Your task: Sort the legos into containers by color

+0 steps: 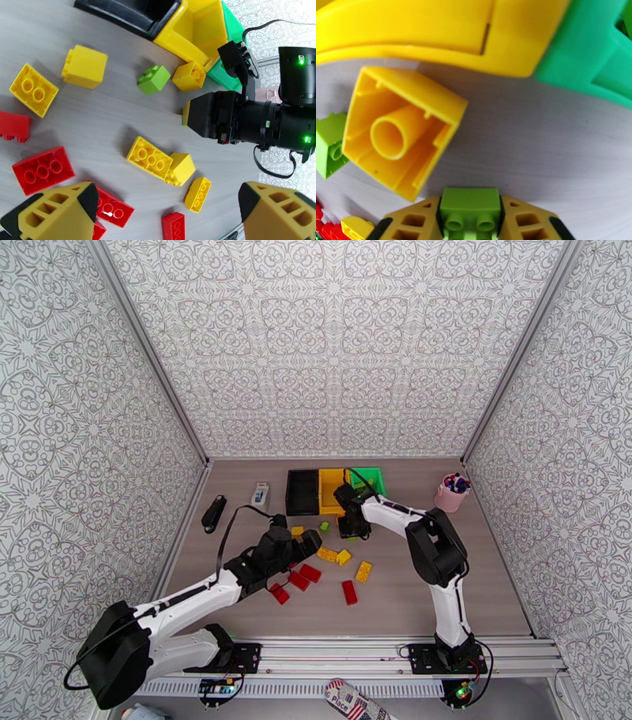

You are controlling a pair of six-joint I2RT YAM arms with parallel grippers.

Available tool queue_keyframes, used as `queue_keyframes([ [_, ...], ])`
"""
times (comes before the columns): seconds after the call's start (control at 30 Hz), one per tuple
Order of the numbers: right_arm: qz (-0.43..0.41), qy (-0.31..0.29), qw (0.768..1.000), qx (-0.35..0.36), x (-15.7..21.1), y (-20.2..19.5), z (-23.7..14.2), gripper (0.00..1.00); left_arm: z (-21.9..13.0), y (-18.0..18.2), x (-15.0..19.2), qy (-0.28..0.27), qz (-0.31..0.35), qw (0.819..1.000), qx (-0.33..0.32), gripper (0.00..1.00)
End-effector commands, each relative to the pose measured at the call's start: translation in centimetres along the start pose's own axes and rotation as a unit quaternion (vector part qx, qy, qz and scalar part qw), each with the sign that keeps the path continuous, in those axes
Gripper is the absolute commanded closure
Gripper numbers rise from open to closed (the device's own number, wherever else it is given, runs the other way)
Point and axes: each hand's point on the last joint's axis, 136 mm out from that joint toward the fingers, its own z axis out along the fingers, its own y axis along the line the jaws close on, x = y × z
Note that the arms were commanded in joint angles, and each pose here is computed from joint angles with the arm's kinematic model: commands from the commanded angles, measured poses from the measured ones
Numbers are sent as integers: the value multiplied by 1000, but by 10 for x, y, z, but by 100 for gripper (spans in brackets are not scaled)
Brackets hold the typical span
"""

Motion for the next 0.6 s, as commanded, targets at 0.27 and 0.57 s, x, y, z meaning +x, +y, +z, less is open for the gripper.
queue_keyframes([
  [0.27,60,-76,995,-41,-34,-31,-79,68,38,-78,-35,17,45,997,61,1],
  [0.57,112,-102,987,-51,-89,-70,-99,66,75,-121,-76,40,68,994,82,1],
])
